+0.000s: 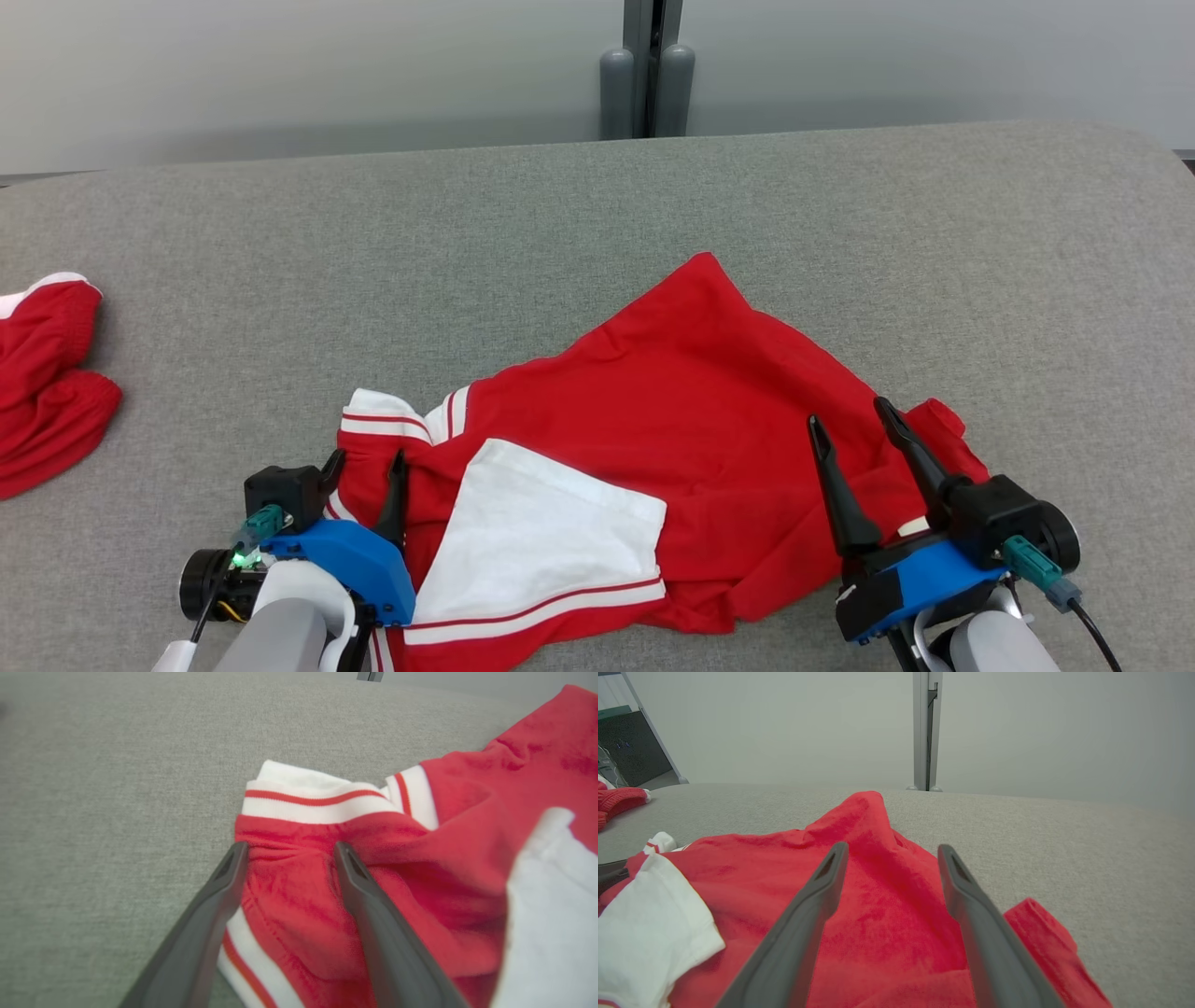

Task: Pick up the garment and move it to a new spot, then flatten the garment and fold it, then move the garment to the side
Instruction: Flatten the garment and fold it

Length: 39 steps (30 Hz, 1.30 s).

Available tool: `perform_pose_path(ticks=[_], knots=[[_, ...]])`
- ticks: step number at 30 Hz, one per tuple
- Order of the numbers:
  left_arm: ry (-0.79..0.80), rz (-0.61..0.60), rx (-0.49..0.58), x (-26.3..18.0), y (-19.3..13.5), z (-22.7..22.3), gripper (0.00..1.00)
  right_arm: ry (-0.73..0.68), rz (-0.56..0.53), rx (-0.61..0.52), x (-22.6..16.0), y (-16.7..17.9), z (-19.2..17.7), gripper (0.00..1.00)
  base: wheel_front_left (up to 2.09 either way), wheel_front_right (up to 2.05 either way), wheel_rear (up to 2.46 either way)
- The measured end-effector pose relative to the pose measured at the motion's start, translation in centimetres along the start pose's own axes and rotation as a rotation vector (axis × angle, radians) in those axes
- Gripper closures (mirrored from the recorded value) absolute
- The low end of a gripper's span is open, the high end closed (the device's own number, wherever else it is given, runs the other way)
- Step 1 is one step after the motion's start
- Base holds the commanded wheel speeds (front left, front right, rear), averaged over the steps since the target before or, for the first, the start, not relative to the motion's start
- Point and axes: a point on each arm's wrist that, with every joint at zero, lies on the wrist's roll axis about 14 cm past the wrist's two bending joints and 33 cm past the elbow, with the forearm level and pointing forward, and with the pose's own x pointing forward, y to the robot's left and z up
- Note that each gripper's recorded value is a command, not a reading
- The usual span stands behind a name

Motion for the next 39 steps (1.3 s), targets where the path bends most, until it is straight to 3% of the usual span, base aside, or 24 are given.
perform_pose_path(ticks=[3, 4, 5, 6, 17, 20, 26, 29, 30, 31, 32, 39], knots=[[0.027, -0.018, 0.007, 0.2, -0.5, -0.5, 0.00, 0.001, -0.001, 0.000, 0.0, 0.0, 0.0, 0.00, 0.00, 0.00, 0.00], [0.033, -0.022, 0.008, 0.2, -0.6, -0.6, 0.38, 0.001, -0.002, 0.000, -0.1, -0.1, 0.0, 0.00, 0.00, 0.00, 0.00], [0.040, -0.027, 0.013, 0.2, -0.7, -0.8, 0.65, 0.002, -0.003, 0.000, -0.1, -0.1, 0.0, 0.00, 0.00, 0.00, 0.00], [0.046, -0.032, 0.019, 0.3, -0.8, -0.8, 1.00, 0.003, -0.004, 0.000, -0.1, -0.1, 0.0, 0.00, 0.00, 0.00, 0.00], [0.047, -0.065, 0.102, 1.4, -0.9, 0.5, 1.00, 0.002, -0.016, -0.002, -0.3, -0.5, 0.0, 0.00, 0.00, 0.00, 0.00], [-0.016, -0.062, 0.120, 2.5, -0.5, 3.4, 1.00, 0.002, -0.023, -0.006, -0.3, -0.8, 0.0, 0.00, 0.00, 0.00, 0.00], [-0.257, -0.037, 0.166, 5.0, 0.7, 13.8, 1.00, -0.002, -0.047, -0.019, 0.0, -1.8, 0.2, 0.00, 0.00, 0.00, 0.00], [-0.293, -0.020, 0.156, 5.6, 1.3, 15.4, 1.00, 0.002, -0.059, -0.023, 0.0, -2.3, 0.1, 0.00, 0.00, 0.00, 0.00], [-0.280, -0.018, 0.162, 5.8, 1.4, 15.0, 0.81, 0.004, -0.061, -0.024, -0.1, -2.3, 0.0, 0.00, 0.00, 0.00, 0.00], [-0.268, -0.019, 0.164, 6.1, 1.4, 14.6, 0.12, 0.006, -0.064, -0.024, -0.1, -2.4, 0.0, 0.00, 0.00, 0.00, 0.00], [-0.263, -0.021, 0.163, 6.3, 1.3, 14.4, 0.00, 0.007, -0.068, -0.023, -0.2, -2.6, -0.1, 0.00, 0.00, 0.00, 0.00], [-0.330, -0.011, 0.145, 5.4, 1.3, 15.4, 0.00, 0.005, -0.082, -0.018, -0.3, -3.0, 0.0, 0.00, 0.00, 0.00, 0.00]])
